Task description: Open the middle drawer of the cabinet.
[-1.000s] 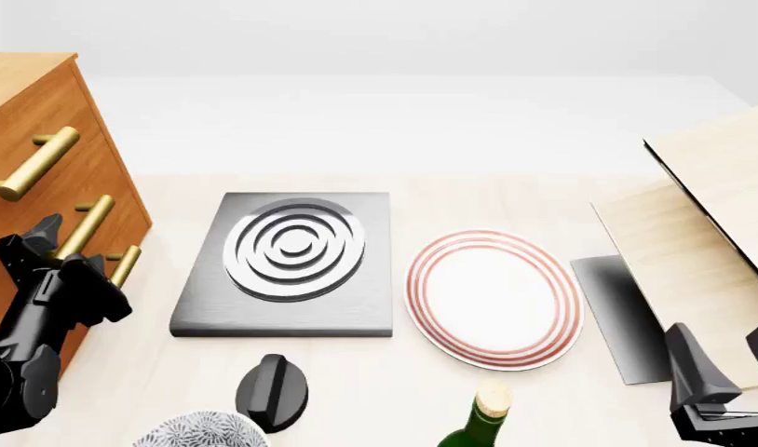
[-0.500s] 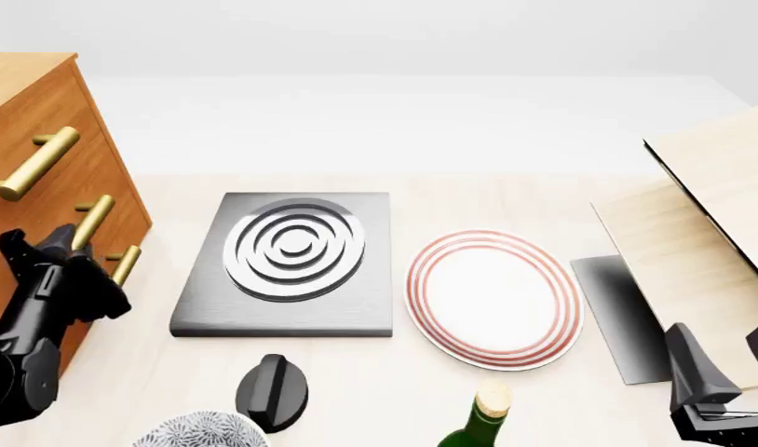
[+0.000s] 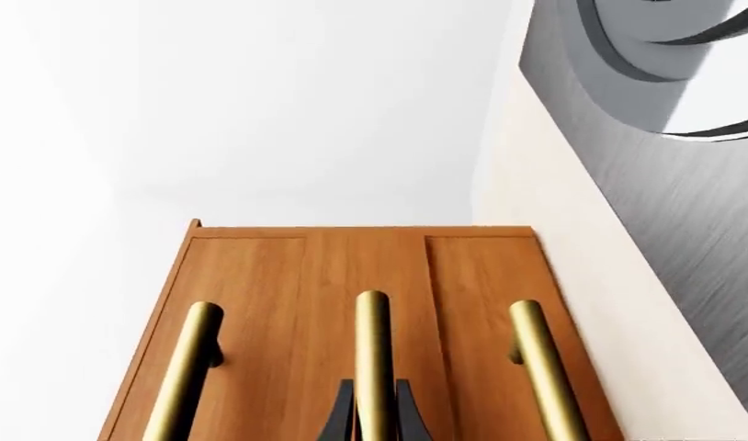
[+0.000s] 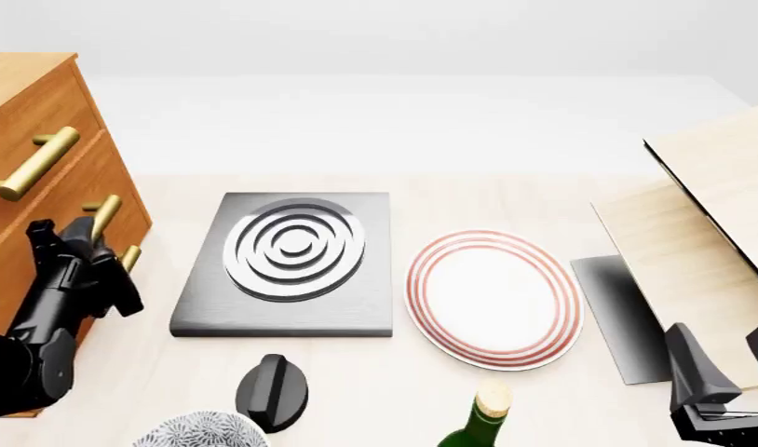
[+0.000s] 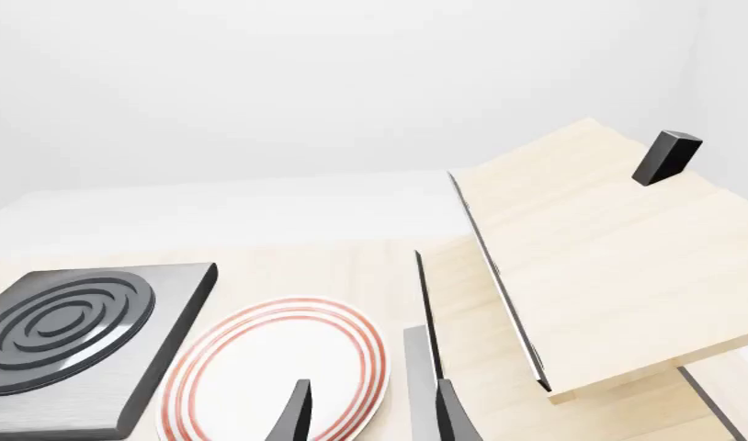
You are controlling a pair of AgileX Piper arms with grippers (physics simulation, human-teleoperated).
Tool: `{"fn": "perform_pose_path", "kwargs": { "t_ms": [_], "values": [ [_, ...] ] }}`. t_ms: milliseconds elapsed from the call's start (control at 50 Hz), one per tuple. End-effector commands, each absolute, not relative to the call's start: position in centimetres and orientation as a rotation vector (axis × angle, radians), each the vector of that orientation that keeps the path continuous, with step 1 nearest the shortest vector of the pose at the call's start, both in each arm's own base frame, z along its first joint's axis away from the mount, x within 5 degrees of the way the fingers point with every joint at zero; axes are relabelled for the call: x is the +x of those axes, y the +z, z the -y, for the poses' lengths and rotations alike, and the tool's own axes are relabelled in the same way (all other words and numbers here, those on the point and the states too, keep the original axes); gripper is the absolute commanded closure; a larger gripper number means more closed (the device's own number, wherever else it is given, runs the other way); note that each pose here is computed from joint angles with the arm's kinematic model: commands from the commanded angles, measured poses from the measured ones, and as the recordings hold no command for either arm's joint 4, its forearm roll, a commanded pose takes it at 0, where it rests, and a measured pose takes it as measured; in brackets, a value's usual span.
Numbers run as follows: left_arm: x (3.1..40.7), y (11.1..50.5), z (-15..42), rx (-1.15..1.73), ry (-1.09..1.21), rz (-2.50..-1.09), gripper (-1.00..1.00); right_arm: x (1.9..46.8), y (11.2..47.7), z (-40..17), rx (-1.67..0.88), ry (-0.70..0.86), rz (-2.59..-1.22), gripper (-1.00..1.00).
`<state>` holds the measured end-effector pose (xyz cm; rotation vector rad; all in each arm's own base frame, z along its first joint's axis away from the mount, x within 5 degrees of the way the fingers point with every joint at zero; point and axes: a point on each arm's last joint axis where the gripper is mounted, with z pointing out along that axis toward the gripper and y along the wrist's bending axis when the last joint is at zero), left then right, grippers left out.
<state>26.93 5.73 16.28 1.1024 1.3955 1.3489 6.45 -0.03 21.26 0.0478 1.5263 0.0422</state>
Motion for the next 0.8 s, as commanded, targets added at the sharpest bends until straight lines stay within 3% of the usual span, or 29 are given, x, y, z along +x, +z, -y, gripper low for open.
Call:
{"fn": "perform_pose_path", "kwargs": {
  "t_ms": [20,800],
  "values": [
    [31.2,15.0,-2.0,1.229,1.280,-1.250,1.00,6.4,21.3,0.0,0.048,0.042,-1.526,-1.00],
    [24.1,17.0,4.3,1.322,1.082,-1.085,1.00,6.5,21.3,0.0,0.048,0.042,-1.526,-1.00]
  ]
}}
